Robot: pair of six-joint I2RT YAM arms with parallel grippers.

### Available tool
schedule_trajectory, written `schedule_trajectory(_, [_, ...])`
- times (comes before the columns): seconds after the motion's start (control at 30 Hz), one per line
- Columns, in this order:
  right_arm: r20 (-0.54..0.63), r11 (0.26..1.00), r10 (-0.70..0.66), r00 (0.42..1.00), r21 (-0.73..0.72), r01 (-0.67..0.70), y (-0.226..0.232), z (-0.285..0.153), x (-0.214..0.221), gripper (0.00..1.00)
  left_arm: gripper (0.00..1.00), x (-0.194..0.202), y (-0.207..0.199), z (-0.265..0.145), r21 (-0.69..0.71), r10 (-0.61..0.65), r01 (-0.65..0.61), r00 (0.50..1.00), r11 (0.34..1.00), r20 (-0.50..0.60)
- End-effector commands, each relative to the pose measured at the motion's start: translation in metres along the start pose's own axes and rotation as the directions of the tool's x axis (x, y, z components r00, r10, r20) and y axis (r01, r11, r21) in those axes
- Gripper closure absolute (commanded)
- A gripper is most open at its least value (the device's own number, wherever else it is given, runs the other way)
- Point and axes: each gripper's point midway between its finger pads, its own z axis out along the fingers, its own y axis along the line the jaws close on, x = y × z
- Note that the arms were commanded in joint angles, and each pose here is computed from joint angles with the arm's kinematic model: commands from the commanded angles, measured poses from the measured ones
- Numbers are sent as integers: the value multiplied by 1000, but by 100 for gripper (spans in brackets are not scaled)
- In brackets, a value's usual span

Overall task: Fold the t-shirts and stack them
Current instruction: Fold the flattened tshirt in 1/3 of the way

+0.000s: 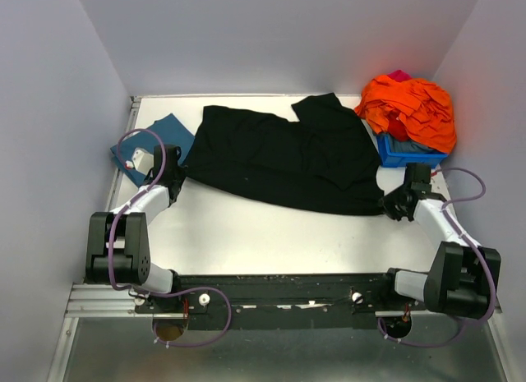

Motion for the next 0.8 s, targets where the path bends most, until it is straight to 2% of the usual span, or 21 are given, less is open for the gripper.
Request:
schedule_trajectory(0.0, [39,997,-65,997,55,63,-1,1,-17,59,100,-18,-2,-4,-3,5,-5,997,1000,73])
schedule_trajectory(0.07, [14,995,-85,996,51,84,-1,2,-13,50,100,-17,-2,-4,-4,6,-6,998,1000,67])
schedule_trajectory(0.23, [30,995,-103,994,-5,103,1,-10,-9,49,100,-16,-2,-4,-3,7,-7,998,1000,62])
schedule_trajectory(0.4, [70,990,-120,990,-62,124,-5,-28,-1,49,100,-19,-2,-6,-4,5,-5,997,1000,74])
schedule_trajectory(0.53, [-4,985,-107,994,-136,106,-4,-32,24,51,100,-19,-2,-7,-4,7,-7,997,1000,74])
schedule_trajectory(0.6, [-43,983,-98,994,-163,89,-3,-28,35,55,100,-18,-1,-6,-5,8,-7,998,1000,70])
schedule_trajectory(0.77, [-92,984,-93,991,-162,77,-3,-18,46,59,100,-19,0,-7,-8,8,-8,997,1000,72])
